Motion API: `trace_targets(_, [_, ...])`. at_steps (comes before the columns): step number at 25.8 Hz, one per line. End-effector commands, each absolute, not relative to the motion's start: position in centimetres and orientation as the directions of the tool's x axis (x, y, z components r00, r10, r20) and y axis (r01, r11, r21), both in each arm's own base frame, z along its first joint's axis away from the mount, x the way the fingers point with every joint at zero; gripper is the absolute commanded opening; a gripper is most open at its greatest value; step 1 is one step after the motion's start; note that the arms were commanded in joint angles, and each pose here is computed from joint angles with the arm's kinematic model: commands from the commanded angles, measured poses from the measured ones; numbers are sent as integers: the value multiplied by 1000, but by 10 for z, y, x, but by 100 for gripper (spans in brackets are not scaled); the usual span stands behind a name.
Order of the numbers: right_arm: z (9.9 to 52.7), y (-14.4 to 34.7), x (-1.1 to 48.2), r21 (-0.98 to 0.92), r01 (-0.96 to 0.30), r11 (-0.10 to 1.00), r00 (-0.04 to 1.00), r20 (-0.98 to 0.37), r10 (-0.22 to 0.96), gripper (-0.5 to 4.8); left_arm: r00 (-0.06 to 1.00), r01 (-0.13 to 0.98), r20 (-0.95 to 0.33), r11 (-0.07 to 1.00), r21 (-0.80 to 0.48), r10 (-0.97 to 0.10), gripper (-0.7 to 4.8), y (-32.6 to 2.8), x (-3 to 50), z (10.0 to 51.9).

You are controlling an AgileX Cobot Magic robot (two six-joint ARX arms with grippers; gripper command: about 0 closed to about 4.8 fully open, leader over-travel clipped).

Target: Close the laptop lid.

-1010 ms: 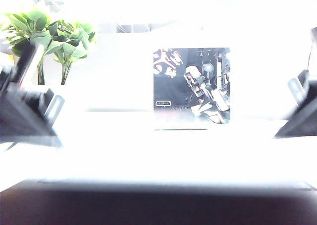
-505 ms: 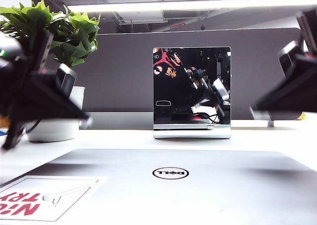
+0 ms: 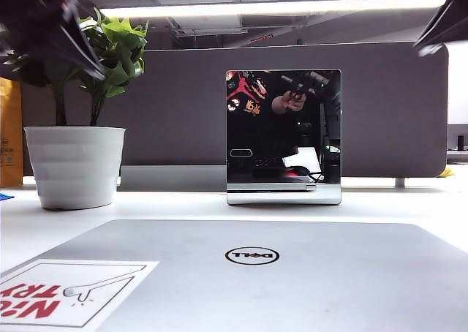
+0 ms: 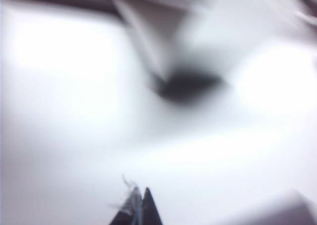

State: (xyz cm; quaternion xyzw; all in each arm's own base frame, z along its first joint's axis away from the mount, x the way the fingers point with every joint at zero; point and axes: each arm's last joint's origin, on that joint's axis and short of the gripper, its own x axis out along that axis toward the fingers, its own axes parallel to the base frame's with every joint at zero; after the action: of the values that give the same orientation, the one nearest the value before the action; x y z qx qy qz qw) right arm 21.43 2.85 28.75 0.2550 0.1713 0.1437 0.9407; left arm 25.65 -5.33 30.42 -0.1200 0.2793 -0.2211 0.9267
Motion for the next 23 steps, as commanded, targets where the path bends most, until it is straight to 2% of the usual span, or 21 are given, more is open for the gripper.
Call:
trace_targets(1, [303, 20, 195, 440, -40, 897, 970, -199, 141, -2, 908, 242, -328, 965, -100, -262, -5, -51, 231, 339])
trace_targets(3, [312, 17, 181, 384, -19, 923, 985, -153, 84, -2, 933, 242, -260, 969, -54, -247, -5, -50, 217, 353])
trace_targets(7, [327, 10, 157, 303, 99, 948, 994, -65, -84, -2, 980, 138, -144, 990, -19, -139, -5, -41, 187, 375])
trace_targets(10, [336, 7, 143, 311, 126, 942, 991, 12, -137, -1, 992, 106, -76, 994, 12, -105, -5, -36, 170, 386])
trace_targets(15, [345, 6, 131, 327, 106, 939, 986, 85, -141, -1, 997, 75, -7, 997, 28, -75, -5, -31, 152, 395])
trace_targets(23, [347, 5, 125, 331, 94, 939, 984, 109, -137, -1, 997, 75, 4, 997, 26, -75, -5, -30, 146, 397])
